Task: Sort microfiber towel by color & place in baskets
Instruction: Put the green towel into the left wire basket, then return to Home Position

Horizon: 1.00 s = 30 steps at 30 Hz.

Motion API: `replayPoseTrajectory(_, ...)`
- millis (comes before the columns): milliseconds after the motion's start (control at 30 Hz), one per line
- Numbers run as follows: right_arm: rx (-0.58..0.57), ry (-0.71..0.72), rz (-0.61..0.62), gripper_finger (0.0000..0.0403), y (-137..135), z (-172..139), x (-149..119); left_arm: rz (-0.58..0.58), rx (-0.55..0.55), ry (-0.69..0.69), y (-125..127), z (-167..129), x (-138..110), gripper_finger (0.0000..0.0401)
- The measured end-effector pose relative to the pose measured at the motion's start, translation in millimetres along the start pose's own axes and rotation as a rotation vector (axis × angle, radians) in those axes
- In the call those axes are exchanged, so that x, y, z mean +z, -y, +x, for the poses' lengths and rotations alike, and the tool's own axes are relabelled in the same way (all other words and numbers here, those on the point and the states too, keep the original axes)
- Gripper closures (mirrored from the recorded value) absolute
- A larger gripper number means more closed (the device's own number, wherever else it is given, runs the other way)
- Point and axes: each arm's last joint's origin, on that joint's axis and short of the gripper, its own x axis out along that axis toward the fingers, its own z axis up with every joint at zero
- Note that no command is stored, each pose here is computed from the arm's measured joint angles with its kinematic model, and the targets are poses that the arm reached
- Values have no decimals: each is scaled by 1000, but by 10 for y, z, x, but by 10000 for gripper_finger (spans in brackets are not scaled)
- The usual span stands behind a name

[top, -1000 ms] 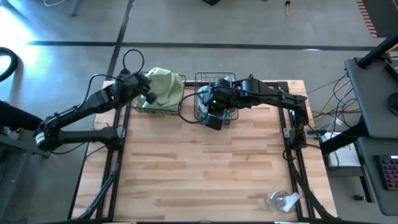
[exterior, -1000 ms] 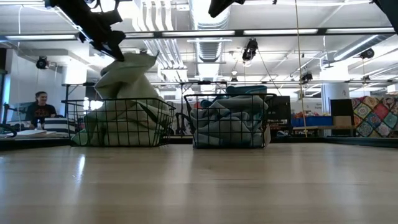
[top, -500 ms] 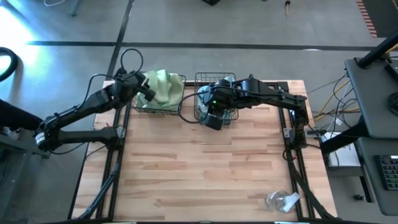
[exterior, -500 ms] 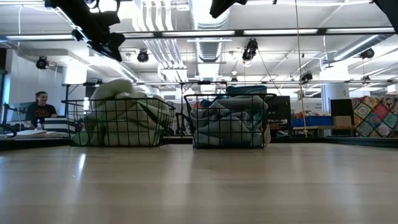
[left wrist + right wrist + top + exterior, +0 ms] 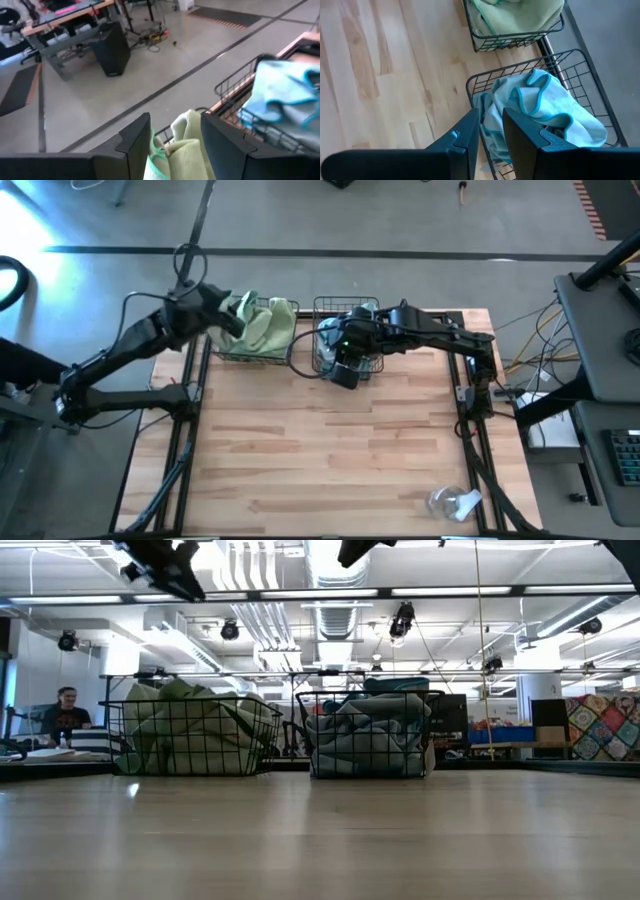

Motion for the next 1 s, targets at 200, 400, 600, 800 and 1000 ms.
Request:
replayPoseTrajectory(200,4,27,-11,321,38,-127,-21,10,-66,-2,-63,-276,227,242)
replayPoseTrajectory(400,10,79,-5,321,108,-362,-70,-37,-279,13,-38,-464,300,242)
replayPoseTrajectory(600,21,149,5,321,182,-643,-140,-83,-343,48,-36,-574,315,242)
replayPoseTrajectory(800,28,206,18,321,262,-888,-222,-126,-380,81,-54,-682,336,242)
replayPoseTrajectory(1000,34,247,30,321,323,-1072,-298,-140,-403,120,-96,-786,399,242)
